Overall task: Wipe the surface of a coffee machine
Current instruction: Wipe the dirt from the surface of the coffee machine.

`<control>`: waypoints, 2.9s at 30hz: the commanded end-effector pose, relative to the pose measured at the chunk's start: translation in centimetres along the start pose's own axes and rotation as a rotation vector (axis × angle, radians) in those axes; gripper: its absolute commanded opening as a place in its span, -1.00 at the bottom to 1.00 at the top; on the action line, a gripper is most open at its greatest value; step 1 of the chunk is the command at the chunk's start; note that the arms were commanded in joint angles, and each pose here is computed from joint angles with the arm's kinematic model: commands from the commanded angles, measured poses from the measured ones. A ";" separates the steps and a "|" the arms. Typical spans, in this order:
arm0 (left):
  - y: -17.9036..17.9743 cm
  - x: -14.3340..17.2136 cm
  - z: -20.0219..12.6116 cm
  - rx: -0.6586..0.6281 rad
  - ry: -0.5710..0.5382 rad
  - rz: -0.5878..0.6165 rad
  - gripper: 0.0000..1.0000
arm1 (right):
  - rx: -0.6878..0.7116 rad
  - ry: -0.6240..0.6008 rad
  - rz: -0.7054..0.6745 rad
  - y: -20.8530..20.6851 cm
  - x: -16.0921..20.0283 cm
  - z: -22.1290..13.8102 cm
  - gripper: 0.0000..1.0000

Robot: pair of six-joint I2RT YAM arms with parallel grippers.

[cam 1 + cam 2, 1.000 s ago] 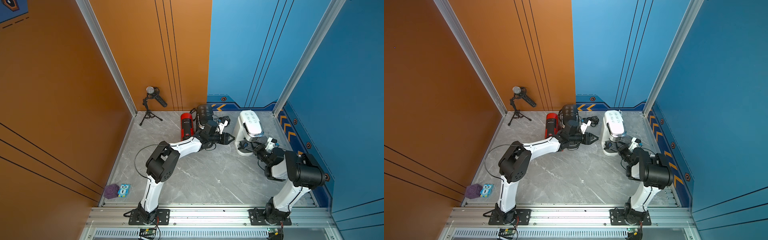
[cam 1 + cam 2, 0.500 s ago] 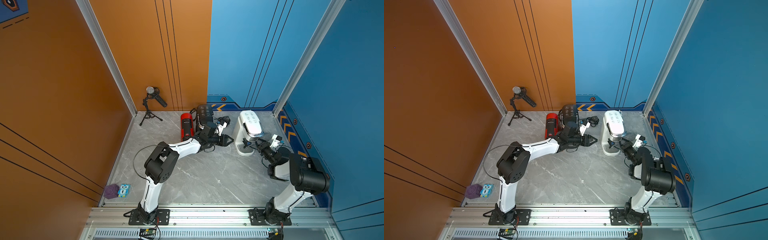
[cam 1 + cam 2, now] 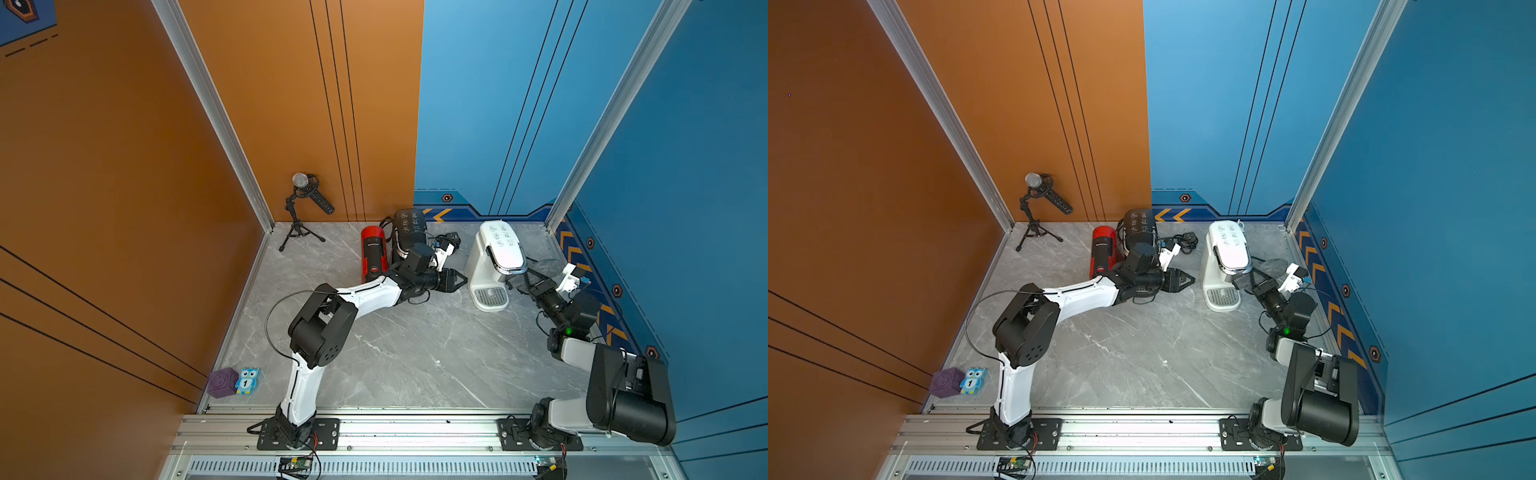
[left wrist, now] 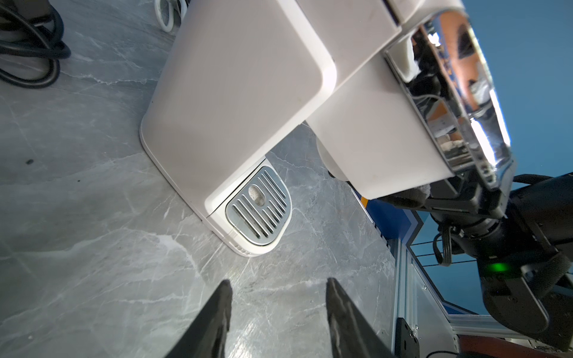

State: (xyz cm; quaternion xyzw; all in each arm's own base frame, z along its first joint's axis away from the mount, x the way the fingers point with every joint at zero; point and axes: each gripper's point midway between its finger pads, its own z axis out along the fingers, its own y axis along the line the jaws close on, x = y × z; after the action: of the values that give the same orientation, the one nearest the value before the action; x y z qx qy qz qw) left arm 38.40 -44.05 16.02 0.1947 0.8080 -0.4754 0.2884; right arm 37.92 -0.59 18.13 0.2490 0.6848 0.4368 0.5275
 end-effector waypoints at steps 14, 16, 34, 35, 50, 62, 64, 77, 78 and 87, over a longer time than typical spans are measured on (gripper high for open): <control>-1.8 1.1 2.7 0.040 0.031 -0.010 0.00 | 0.012 0.084 0.068 -2.6 3.2 3.2 -0.67; -1.4 1.4 3.0 0.029 0.034 -0.015 0.00 | -0.008 0.067 0.073 -2.0 2.3 3.2 -0.67; 3.1 6.7 7.2 -0.194 0.168 -0.136 -0.05 | 0.010 -0.073 -0.030 3.2 -3.7 -0.8 -0.67; 3.4 7.1 7.5 -0.216 0.185 -0.132 -0.04 | 0.038 -0.070 -0.049 2.9 -3.6 -0.9 -0.67; 4.4 8.5 10.1 -0.240 0.246 -0.158 -0.05 | 0.373 0.087 -0.040 -7.7 2.7 2.4 -0.67; 3.4 9.1 12.7 -0.195 0.253 -0.166 -0.06 | 0.518 0.181 -0.062 -10.6 6.7 2.6 -0.65; 2.9 9.0 13.3 -0.182 0.251 -0.166 -0.05 | 0.501 0.190 -0.050 -10.2 6.9 2.7 -0.65; 2.4 8.3 12.4 -0.166 0.253 -0.156 -0.06 | 0.532 0.172 0.024 -11.4 6.6 1.5 -0.65; 2.6 8.1 11.9 -0.174 0.249 -0.153 -0.06 | 0.545 0.160 0.031 -11.7 6.2 1.1 -0.65; 1.4 6.4 8.3 -0.168 0.238 -0.078 -0.06 | 0.579 0.088 0.035 -11.9 3.1 -1.1 -0.64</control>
State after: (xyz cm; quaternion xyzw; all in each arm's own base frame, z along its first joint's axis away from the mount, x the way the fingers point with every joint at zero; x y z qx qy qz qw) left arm 36.92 -51.01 4.82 0.1685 0.8912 -0.3855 0.1696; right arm 38.41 -5.12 6.82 0.3875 0.7859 0.2454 0.4147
